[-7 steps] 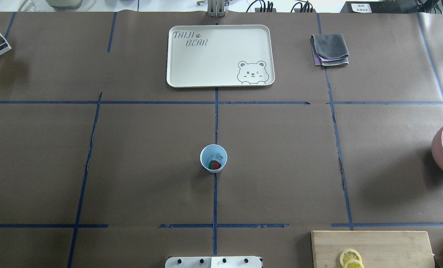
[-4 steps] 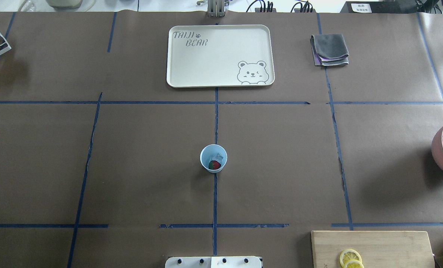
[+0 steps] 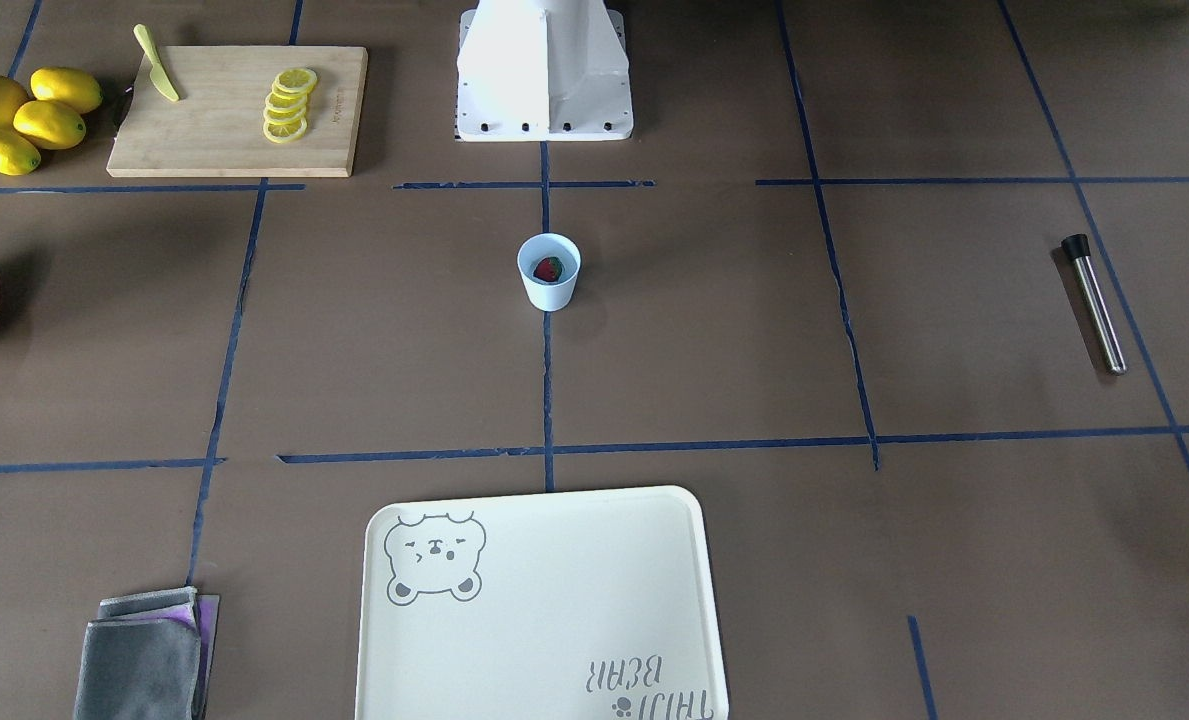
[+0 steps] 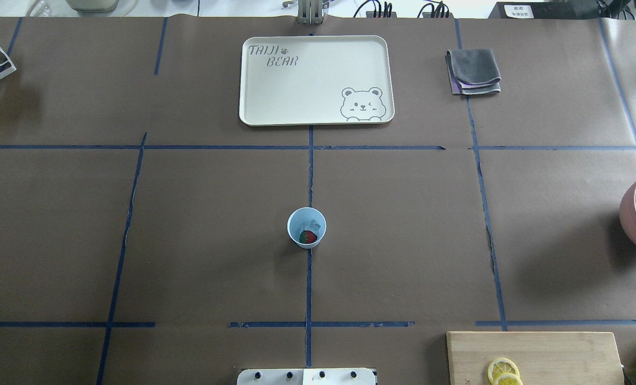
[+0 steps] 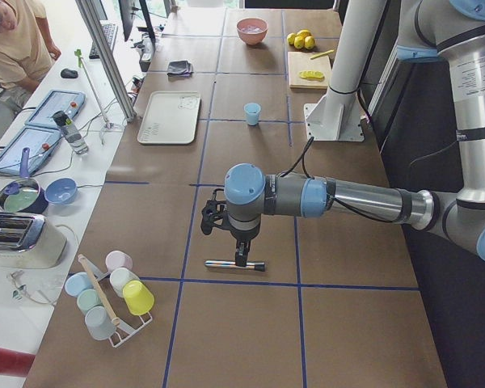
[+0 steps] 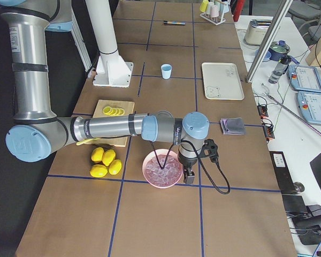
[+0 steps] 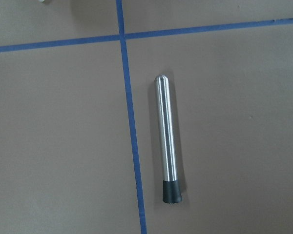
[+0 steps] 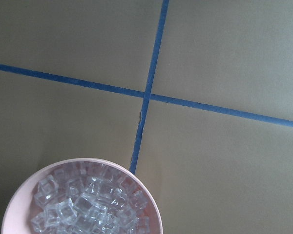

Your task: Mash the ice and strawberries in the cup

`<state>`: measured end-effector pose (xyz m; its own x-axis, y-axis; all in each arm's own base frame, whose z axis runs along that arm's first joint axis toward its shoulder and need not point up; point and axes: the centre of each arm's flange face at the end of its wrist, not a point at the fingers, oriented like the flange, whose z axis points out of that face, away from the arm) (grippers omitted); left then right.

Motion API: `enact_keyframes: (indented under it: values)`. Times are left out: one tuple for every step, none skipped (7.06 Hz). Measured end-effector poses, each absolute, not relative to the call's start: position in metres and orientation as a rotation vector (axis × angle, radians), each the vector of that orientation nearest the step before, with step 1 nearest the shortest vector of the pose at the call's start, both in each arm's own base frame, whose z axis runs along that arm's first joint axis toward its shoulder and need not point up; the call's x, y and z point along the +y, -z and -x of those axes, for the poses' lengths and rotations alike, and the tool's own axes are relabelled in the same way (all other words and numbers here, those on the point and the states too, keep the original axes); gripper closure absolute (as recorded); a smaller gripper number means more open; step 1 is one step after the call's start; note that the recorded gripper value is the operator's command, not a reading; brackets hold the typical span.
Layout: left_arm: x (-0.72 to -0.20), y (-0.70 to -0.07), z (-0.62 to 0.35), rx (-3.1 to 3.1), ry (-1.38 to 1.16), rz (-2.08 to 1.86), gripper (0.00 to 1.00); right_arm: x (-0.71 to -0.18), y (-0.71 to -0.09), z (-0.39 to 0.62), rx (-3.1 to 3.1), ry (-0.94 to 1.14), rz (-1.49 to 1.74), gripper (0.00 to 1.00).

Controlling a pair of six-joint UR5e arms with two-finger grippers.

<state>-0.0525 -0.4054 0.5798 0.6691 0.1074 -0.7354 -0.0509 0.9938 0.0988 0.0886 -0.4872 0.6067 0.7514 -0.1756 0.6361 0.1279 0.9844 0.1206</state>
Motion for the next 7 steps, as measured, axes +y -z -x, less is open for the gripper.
enact_keyframes:
  values:
    - [-0.426,-0.572,0.052,0.831,-0.074,-0.080,0.00,-0.483,-0.605,-0.093,-0.700,0.159,-0.078,0.01]
    - [-0.441,-0.568,0.052,0.830,-0.063,-0.085,0.00,-0.478,-0.607,-0.095,-0.695,0.157,-0.076,0.01]
    - [-0.454,-0.563,0.052,0.832,-0.062,-0.097,0.00,-0.468,-0.611,-0.096,-0.692,0.158,-0.070,0.01]
    - [-0.465,-0.559,0.050,0.831,-0.067,-0.103,0.00,-0.459,-0.613,-0.095,-0.692,0.161,-0.069,0.01]
    - [-0.471,-0.567,0.046,0.829,-0.070,-0.088,0.00,-0.457,-0.612,-0.095,-0.692,0.163,-0.070,0.01]
    - [-0.475,-0.577,0.040,0.826,-0.080,-0.065,0.00,-0.459,-0.613,-0.095,-0.692,0.163,-0.069,0.01]
    - [-0.477,-0.587,0.034,0.824,-0.087,-0.043,0.00,-0.461,-0.613,-0.094,-0.691,0.159,-0.066,0.01]
